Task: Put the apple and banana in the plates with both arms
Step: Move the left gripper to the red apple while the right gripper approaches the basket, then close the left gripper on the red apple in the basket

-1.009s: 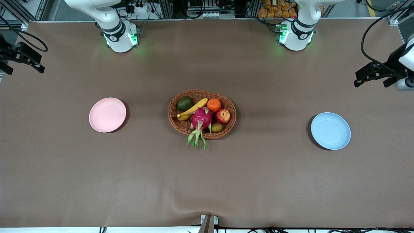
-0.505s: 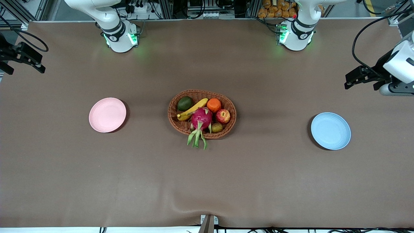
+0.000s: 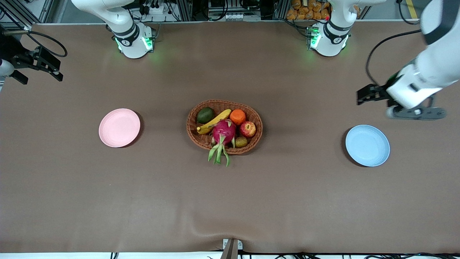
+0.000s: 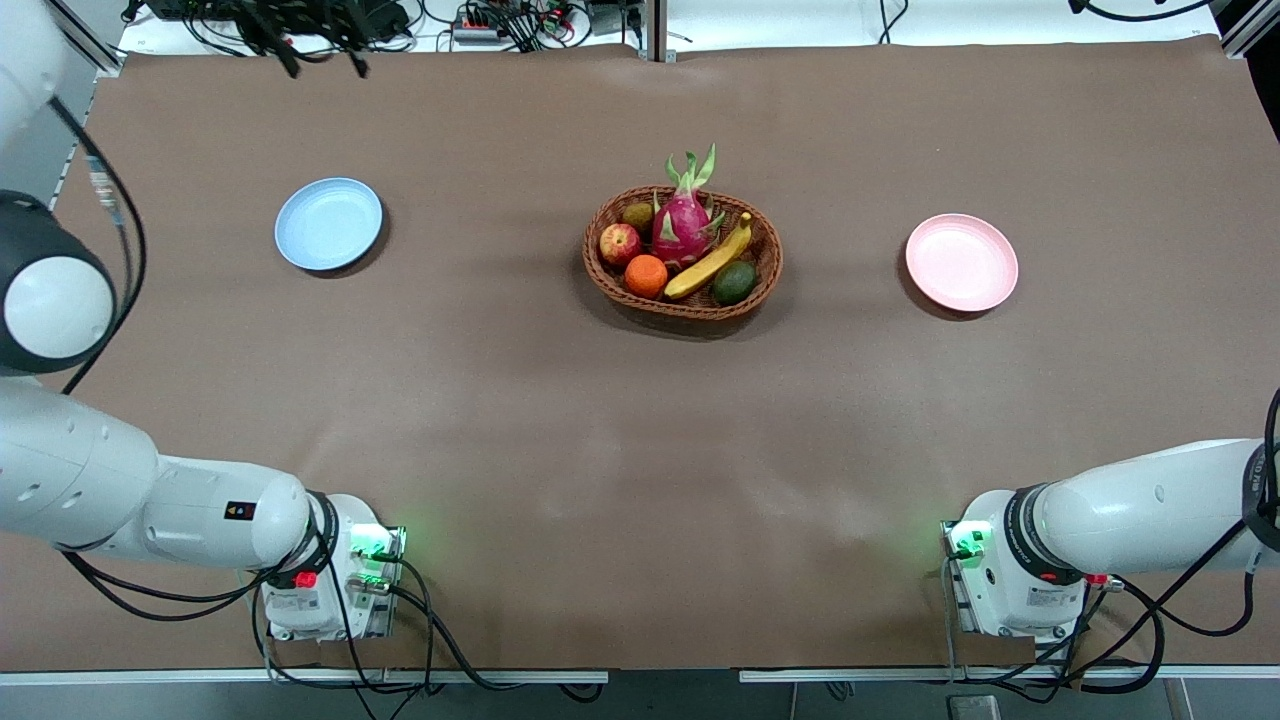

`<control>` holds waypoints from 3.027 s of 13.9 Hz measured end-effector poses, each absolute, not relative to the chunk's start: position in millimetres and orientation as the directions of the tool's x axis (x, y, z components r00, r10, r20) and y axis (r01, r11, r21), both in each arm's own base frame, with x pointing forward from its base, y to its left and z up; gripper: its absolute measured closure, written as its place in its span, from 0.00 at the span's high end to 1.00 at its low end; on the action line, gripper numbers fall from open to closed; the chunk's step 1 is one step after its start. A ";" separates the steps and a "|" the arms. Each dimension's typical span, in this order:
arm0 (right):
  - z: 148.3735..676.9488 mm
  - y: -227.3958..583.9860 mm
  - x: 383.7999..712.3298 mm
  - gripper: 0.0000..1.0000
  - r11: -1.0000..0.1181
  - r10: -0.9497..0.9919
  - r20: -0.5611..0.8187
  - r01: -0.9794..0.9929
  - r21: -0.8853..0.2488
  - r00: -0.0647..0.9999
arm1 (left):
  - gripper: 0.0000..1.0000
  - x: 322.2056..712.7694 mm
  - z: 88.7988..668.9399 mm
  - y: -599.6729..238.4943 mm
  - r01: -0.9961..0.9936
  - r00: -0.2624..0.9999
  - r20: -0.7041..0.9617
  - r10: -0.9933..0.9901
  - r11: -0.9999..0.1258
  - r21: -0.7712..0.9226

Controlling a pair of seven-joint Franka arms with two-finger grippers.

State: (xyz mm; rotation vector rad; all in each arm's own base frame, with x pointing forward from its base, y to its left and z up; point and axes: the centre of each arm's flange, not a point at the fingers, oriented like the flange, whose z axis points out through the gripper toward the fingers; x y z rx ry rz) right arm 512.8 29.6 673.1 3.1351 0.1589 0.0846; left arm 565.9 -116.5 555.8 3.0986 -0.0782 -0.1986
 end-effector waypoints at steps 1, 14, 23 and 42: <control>668.7 37.8 514.8 1.00 -0.994 0.110 0.045 0.110 0.004 0.993 | 1.00 569.1 545.0 -129.5 -0.044 0.989 -0.140 -0.052 -0.997 0.059; 524.8 264.5 545.7 1.00 -0.964 -0.258 -0.025 -0.255 0.081 0.966 | 1.00 578.6 396.0 -305.8 0.203 0.952 -0.258 0.164 -0.970 0.131; 490.4 279.1 554.5 1.00 -0.938 -0.332 -0.027 -0.328 0.110 0.943 | 1.00 567.7 323.9 -368.7 0.282 0.933 -0.265 0.242 -0.951 0.126; 487.6 274.6 556.7 1.00 -0.935 -0.342 -0.025 -0.337 0.110 0.939 | 1.00 538.9 226.3 -431.3 0.300 0.930 -0.254 0.265 -0.948 0.109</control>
